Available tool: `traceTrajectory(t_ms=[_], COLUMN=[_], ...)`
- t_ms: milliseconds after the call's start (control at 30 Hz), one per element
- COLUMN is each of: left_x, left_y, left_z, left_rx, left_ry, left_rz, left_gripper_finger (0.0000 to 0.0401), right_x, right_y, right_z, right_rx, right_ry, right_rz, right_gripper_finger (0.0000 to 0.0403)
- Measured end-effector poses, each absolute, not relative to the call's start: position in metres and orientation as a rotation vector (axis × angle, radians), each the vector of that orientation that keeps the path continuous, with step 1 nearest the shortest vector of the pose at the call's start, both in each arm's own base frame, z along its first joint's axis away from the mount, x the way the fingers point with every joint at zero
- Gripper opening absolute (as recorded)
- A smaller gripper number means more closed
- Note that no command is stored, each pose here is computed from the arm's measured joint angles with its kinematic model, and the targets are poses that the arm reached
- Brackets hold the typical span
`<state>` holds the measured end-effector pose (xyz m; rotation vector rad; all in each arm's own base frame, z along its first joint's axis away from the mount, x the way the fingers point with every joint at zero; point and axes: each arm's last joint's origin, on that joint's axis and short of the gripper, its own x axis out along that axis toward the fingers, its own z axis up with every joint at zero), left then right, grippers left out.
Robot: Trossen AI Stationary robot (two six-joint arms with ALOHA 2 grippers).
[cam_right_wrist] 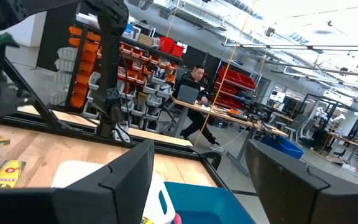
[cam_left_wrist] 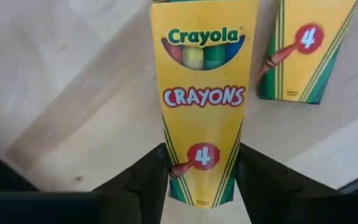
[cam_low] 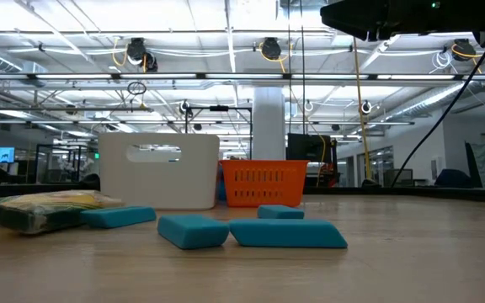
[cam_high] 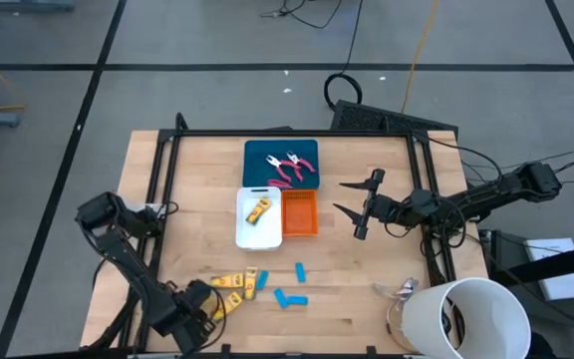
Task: Pick & Place School Supplies
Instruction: Put the yellow crayon box into the white bin
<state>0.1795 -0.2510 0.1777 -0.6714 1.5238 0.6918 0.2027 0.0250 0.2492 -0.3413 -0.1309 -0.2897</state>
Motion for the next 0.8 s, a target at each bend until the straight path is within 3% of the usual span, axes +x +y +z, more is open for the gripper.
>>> traceTrajectory(t_ms=[200, 433, 800], left_x=[0.18, 0.191, 0.233], left_y=[-0.242, -0.225, -0.18], left_z=[0.201, 0.22, 0.223], left_rx=[-0.723, -0.697, -0.533], left_ry=[1.38, 1.186, 1.246], left_rz=[0.657, 0.608, 0.515], left_gripper_finger=[0.0163, 0.018, 0.0168], right_x=[0.203, 0.203, 0.203], right_y=[0.025, 0.025, 0.025], right_z=[0.249, 0.249, 0.249], right_rx=[-0.341, -0.341, -0.318], right_ry=[-0.131, -0.131, -0.128], right_rz=[-0.289, -0.289, -0.286], right_gripper_finger=[0.0247, 0.0247, 0.0247])
